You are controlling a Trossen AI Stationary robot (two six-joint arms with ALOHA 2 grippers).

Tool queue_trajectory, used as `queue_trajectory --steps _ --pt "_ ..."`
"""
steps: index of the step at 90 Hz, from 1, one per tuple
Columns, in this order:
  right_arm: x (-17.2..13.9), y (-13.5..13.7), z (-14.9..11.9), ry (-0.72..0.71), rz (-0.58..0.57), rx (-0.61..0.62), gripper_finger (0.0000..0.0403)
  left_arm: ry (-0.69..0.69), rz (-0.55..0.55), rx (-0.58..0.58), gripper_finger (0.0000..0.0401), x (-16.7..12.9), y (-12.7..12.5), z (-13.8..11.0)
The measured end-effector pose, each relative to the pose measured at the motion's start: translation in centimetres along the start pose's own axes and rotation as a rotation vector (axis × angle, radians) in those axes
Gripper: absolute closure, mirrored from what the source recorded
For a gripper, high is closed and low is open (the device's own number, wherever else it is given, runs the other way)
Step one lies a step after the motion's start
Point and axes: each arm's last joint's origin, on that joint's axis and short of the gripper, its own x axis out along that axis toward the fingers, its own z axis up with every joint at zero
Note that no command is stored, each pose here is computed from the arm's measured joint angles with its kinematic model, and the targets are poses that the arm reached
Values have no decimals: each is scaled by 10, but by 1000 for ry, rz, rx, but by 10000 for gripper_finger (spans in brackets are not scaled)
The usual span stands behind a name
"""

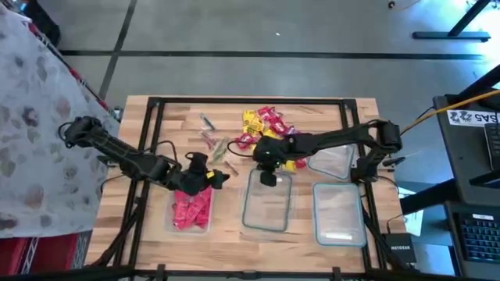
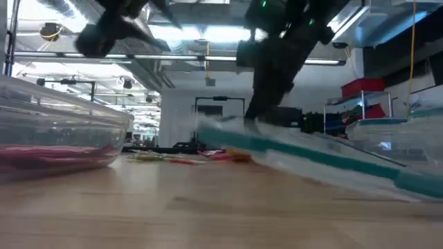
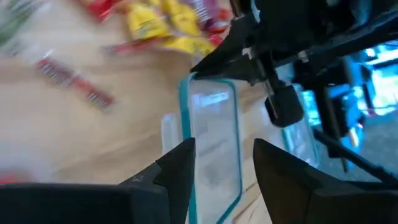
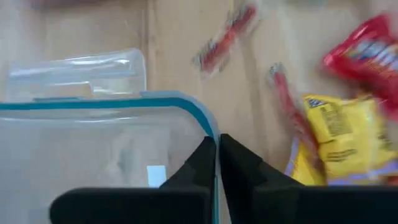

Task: Sort candy
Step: Close the rectangular transparent bin

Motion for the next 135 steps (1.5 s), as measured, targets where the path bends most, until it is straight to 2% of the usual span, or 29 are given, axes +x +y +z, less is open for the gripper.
queue_trajectory --steps 13,21,35,54,67,92,113,135 --pt "-24 9 2 -32 -45 -23 403 -36 -67 93 256 5 -8 5" --pt "-35 13 4 -63 -62 -34 403 -38 -56 111 252 13 -7 5" --pt "-41 15 4 -68 -70 -38 403 0 -40 75 220 37 -2 -1" --pt "-47 15 2 -56 -74 -39 403 71 -143 39 156 75 -3 -11" --pt "-53 15 2 -66 -69 -45 403 97 -143 9 136 90 2 -18" --pt "-55 18 2 -68 -46 -54 403 113 -137 -4 133 94 4 -21" --pt "-56 31 0 -55 16 -142 403 169 -182 31 133 90 0 -20" --pt "-56 39 -7 -5 30 -180 403 176 -118 51 139 79 3 -12"
